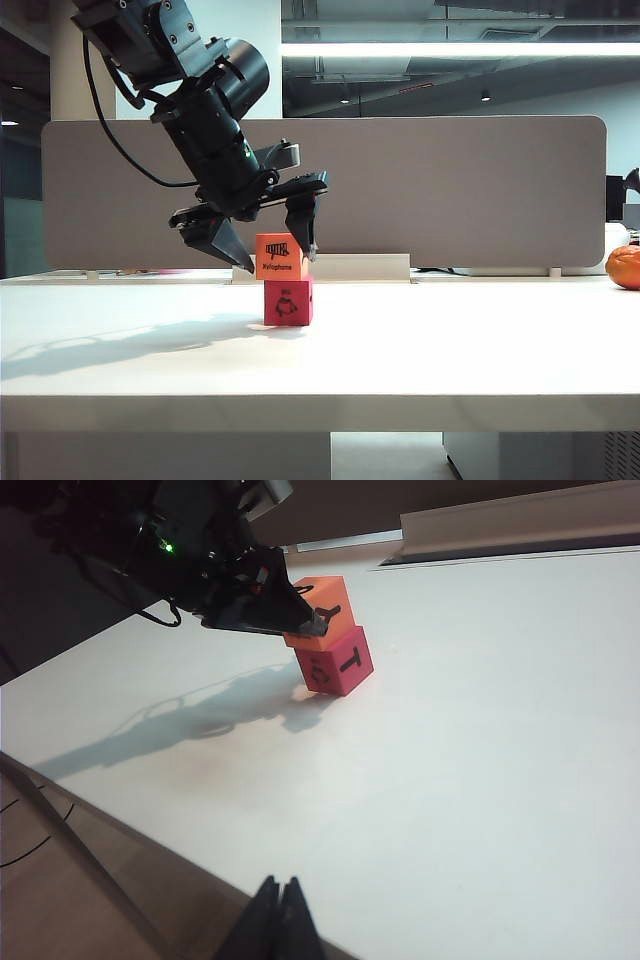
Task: Stack one letter block on top of another letter block.
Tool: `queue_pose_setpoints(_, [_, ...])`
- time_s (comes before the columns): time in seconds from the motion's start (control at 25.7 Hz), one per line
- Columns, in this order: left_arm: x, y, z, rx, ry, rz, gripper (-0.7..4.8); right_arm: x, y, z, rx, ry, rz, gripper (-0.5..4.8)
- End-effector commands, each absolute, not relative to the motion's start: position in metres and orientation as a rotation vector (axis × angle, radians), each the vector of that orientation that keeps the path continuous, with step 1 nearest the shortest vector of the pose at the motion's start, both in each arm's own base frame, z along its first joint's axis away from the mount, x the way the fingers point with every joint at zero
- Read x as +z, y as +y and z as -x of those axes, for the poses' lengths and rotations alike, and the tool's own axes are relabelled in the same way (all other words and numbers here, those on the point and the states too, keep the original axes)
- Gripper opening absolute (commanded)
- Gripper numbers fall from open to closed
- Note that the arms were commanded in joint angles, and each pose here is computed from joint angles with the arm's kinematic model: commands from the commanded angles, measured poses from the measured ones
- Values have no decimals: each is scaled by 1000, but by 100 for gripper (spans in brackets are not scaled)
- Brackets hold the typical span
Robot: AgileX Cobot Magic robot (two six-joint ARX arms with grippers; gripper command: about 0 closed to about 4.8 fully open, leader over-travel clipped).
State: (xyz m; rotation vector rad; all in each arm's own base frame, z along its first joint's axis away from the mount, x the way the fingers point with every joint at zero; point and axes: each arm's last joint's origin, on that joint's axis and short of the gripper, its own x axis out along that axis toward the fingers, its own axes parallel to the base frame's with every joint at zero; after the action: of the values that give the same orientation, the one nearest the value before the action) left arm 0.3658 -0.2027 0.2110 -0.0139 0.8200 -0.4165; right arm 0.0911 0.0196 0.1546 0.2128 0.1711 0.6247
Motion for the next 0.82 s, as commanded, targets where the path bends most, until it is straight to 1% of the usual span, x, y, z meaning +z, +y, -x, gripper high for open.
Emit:
queue_pose_setpoints(0.04, [213, -202, -365, -418, 826, 4, 404, 154, 20, -91, 625, 165, -211, -1])
queue_pose_setpoints(0.16, [217, -201, -363, -413, 857, -7, 404, 154, 20, -91, 625, 164, -211, -1])
queue_pose_setpoints(0.31, [230, -199, -359, -420, 917, -64, 404, 154, 20, -91, 625, 165, -211, -1])
queue_pose_setpoints(0.43, [247, -198, -356, -417, 934, -69, 404, 154, 19, -92, 613, 162, -209, -1])
queue_pose_setpoints(0.47, [254, -197, -356, -418, 930, -68, 404, 154, 19, -92, 579, 160, -208, -1])
queue_pose_setpoints(0.54, [283, -195, -352, -427, 873, -52, 402, 154, 14, -95, 390, 141, -198, -1])
queue_pose_setpoints(0.58, [299, -193, -348, -435, 826, -40, 388, 154, 10, -96, 261, 130, -192, -1])
queue_pose_setpoints(0.66, [315, -190, -343, -444, 769, -25, 331, 154, 7, -97, 133, 117, -184, -1])
queue_pose_setpoints(0.7, [322, -189, -341, -447, 745, -19, 296, 154, 5, -97, 82, 109, -178, -1])
queue_pose_setpoints(0.74, [330, -187, -337, -451, 717, -12, 250, 154, 4, -97, 34, 100, -165, -1])
queue_pose_setpoints(0.82, [343, -183, -331, -463, 671, -20, 162, 155, 2, -97, -2, 85, -123, -1])
